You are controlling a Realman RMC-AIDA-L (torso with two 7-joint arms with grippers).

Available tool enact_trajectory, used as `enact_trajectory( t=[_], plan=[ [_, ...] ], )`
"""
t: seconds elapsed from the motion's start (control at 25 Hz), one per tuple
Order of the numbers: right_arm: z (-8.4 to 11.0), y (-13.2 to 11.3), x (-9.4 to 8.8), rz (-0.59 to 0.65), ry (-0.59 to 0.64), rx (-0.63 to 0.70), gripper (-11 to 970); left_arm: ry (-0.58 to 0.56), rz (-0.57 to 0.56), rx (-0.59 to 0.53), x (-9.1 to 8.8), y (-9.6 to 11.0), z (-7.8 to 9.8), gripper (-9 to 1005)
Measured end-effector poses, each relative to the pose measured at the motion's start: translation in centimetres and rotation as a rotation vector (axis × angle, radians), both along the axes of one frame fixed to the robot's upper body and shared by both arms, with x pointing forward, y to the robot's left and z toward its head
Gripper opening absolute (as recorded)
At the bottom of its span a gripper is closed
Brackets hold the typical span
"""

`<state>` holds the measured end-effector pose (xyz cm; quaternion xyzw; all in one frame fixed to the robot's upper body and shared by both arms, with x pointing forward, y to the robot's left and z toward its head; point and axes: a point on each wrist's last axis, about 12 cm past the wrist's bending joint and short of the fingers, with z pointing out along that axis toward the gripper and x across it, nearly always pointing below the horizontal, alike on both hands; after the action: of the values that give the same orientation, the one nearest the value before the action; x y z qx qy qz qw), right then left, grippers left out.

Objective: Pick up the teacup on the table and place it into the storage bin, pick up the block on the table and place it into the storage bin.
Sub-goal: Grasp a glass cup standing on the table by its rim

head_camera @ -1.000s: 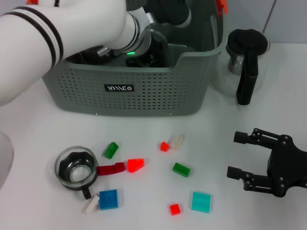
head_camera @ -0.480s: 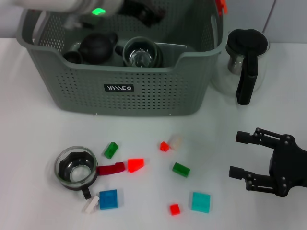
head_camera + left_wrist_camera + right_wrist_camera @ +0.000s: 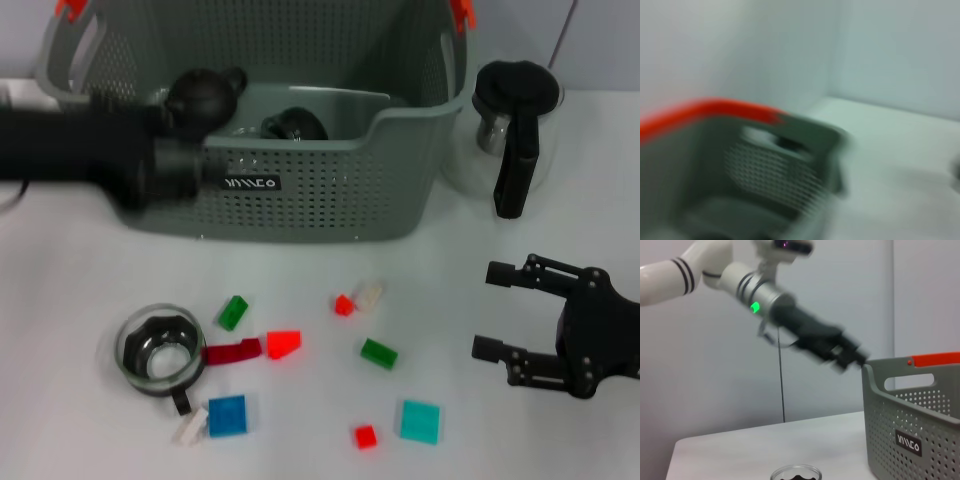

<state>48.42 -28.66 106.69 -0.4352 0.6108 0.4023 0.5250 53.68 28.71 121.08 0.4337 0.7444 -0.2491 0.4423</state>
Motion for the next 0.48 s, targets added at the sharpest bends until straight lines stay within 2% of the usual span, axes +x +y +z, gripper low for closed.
enact_trajectory(
  t=[0.08, 0.2, 0.32, 0.48],
  plan=[
    [0.0, 0.0, 0.0, 0.001, 0.000, 0.001, 824, 0.050, -0.068, 0.020, -1.4, 0.8, -1.3, 438],
    [0.0, 0.0, 0.1, 0.001, 0.000, 0.000, 824, 0.143, -0.091, 0.078, -2.6, 1.6, -2.9, 433],
    [0.0, 0.0, 0.1, 0.000, 0.001, 0.000, 824, 0.218, -0.074, 0.160, -2.8, 1.7, -4.1, 428],
    [0.0, -0.1, 0.1, -0.004, 0.002, -0.003, 825, 0.261, -0.030, 0.243, -2.4, 1.7, -4.7, 423]
  ],
)
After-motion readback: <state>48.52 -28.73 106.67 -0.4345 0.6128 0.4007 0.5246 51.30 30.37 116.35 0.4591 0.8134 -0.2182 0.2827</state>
